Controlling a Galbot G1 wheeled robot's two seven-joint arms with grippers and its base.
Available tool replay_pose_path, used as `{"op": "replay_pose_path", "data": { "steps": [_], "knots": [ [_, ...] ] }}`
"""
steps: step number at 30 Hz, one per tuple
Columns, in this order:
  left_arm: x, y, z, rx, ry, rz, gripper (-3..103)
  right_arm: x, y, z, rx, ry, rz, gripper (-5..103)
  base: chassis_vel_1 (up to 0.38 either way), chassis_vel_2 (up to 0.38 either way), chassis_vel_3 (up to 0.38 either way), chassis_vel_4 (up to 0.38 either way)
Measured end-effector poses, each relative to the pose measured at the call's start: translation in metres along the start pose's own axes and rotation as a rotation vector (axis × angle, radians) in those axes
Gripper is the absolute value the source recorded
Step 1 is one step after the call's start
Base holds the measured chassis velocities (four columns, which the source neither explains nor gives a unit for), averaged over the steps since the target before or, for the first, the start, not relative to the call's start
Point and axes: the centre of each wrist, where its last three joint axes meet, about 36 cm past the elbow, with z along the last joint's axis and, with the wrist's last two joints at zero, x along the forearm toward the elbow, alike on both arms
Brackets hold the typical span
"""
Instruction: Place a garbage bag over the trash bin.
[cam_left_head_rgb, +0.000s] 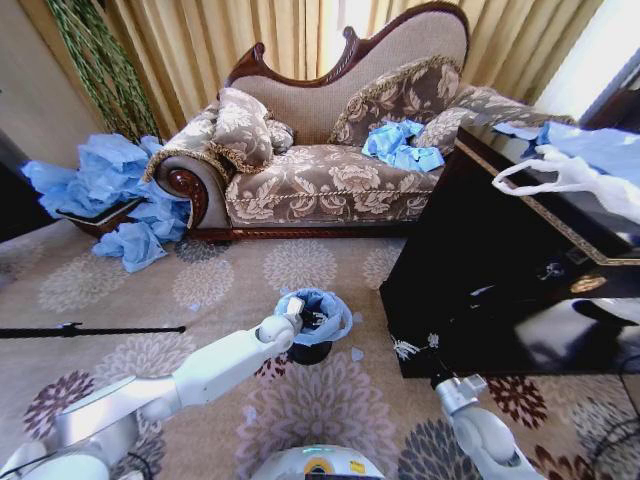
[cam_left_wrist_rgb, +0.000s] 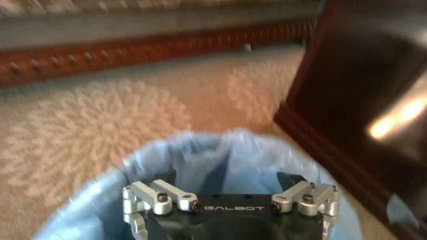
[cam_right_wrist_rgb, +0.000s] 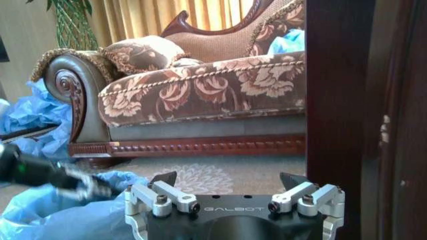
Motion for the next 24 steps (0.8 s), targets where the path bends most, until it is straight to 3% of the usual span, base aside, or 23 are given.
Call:
{"op": "replay_pose_path", "data": {
  "steps": [3,5,8,10,11,13,14,16,19,24],
  "knots": [
    [0.015,0.004,-0.007,0.018,-0.033,-0.003,100,0.003,-0.001,0.0,-0.001,0.005,0.004,100,0.0,0.0,0.0,0.0],
    [0.035,0.012,-0.011,0.027,-0.102,-0.005,100,0.006,-0.001,-0.001,-0.007,0.004,0.012,100,0.0,0.0,0.0,0.0],
    [0.047,0.018,-0.015,0.028,-0.142,-0.007,100,0.007,-0.001,-0.004,-0.015,-0.003,0.012,100,0.0,0.0,0.0,0.0],
    [0.078,0.034,-0.027,0.019,-0.228,-0.039,100,0.009,0.003,-0.01,-0.043,-0.04,-0.024,100,0.0,0.0,0.0,0.0],
    [0.078,0.034,-0.027,0.019,-0.228,-0.039,100,0.009,0.003,-0.01,-0.043,-0.04,-0.024,100,0.0,0.0,0.0,0.0],
    [0.111,0.055,-0.041,-0.048,-0.313,-0.07,100,0.018,0.013,-0.02,-0.06,-0.076,-0.061,100,0.0,0.0,0.0,0.0],
    [0.111,0.055,-0.041,-0.048,-0.313,-0.07,100,0.018,0.013,-0.02,-0.06,-0.076,-0.061,100,0.0,0.0,0.0,0.0],
    [0.133,0.065,-0.042,-0.118,-0.348,-0.087,100,0.033,0.024,-0.024,-0.058,-0.135,-0.041,100,0.0,0.0,0.0,0.0],
    [0.145,0.067,-0.041,-0.148,-0.371,-0.11,100,0.056,0.034,-0.022,-0.021,-0.173,0.001,100,0.0,0.0,0.0,0.0],
    [0.169,0.071,-0.033,-0.136,-0.406,-0.168,100,0.07,0.046,-0.023,0.014,-0.163,0.068,100,0.0,0.0,0.0,0.0]
  ]
}}
